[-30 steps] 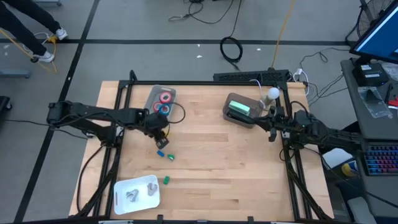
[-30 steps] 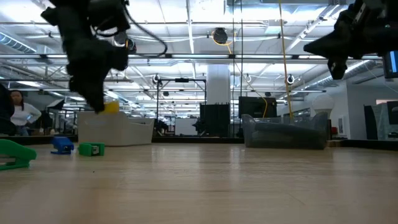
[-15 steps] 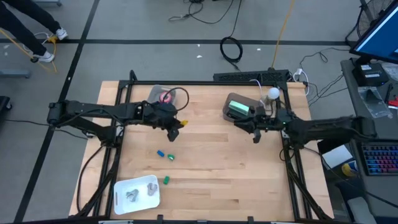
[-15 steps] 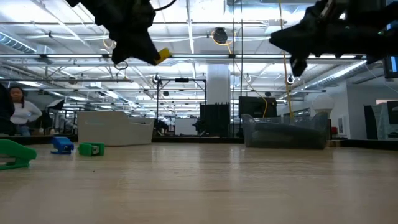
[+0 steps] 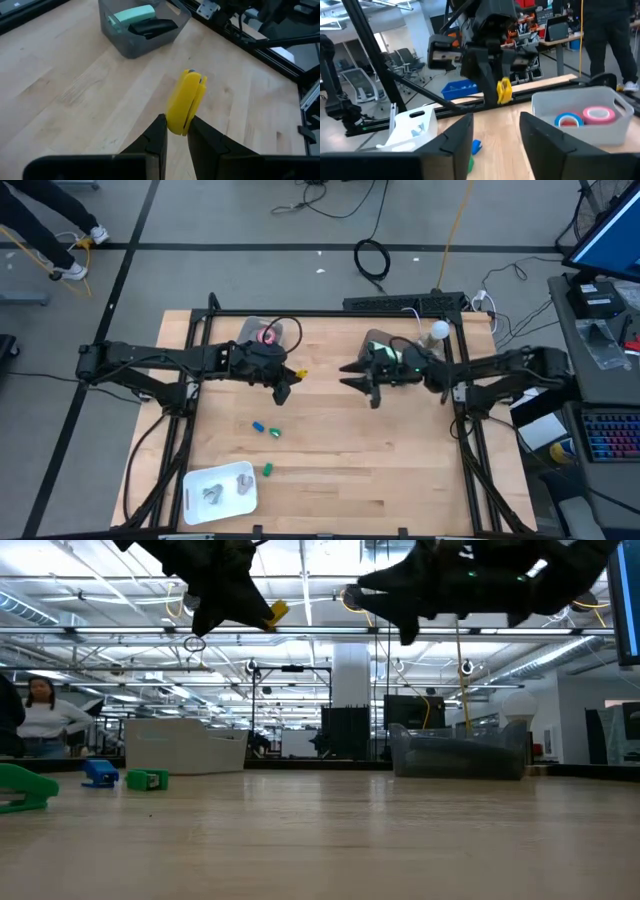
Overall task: Pick and place Stapler, Stapler remover, tape
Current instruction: Put the yellow stapler into the black bin
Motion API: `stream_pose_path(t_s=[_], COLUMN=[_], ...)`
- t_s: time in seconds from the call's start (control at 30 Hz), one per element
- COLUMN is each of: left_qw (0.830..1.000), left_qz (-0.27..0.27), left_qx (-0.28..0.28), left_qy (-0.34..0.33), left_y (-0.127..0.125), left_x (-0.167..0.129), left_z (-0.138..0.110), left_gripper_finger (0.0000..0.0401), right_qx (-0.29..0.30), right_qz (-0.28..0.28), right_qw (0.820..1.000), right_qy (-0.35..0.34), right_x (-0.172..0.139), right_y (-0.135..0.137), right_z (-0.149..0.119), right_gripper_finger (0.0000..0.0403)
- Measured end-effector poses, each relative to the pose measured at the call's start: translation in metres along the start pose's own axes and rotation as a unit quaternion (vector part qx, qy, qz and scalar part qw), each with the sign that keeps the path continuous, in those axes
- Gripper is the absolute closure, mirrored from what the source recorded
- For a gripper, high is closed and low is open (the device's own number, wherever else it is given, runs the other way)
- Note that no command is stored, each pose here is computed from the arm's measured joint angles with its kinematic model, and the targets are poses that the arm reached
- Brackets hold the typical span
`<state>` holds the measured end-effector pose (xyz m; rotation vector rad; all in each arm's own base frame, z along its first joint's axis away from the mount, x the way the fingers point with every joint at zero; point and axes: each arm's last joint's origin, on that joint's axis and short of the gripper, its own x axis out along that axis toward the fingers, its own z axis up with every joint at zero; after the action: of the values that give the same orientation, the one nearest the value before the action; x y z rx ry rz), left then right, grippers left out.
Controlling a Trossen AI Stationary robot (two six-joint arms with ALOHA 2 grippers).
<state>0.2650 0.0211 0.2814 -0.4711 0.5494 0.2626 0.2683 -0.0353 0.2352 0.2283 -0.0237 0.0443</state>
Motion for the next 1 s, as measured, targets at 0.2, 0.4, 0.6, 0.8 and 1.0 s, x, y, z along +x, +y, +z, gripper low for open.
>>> stream_pose_path(t_s=[0.2, 0.4, 0.6, 0.8, 1.0], left_qw=[1.0, 1.0, 1.0, 0.999, 0.998], left_qz=[0.0, -0.01, -0.016, -0.022, -0.033], left_qx=[0.0, -0.001, 0.0, 0.003, 0.006], left_qy=[0.0, -0.012, -0.017, -0.023, -0.046], left_y=[0.0, -0.002, -0.003, -0.005, -0.007], left_x=[0.0, 0.0, 0.0, 0.0, -0.001], left_z=[0.0, 0.003, 0.003, 0.004, 0.008], left_gripper_finger=[0.0339, 0.0339, 0.0339, 0.0339, 0.0339], right_qx=[-0.013, -0.018, -0.036, -0.034, -0.043], right_qz=[-0.001, -0.002, -0.003, -0.003, 0.015], right_qw=[1.0, 1.0, 0.999, 0.999, 0.999], right_qy=[0.006, 0.011, 0.004, 0.003, 0.01], right_x=[0.025, 0.049, 0.062, 0.073, 0.086], right_y=[-0.004, -0.009, -0.011, -0.013, -0.013], right_z=[0.003, 0.003, 0.007, 0.009, 0.015], right_gripper_finger=[0.0201, 0.0169, 0.0145, 0.0133, 0.0133])
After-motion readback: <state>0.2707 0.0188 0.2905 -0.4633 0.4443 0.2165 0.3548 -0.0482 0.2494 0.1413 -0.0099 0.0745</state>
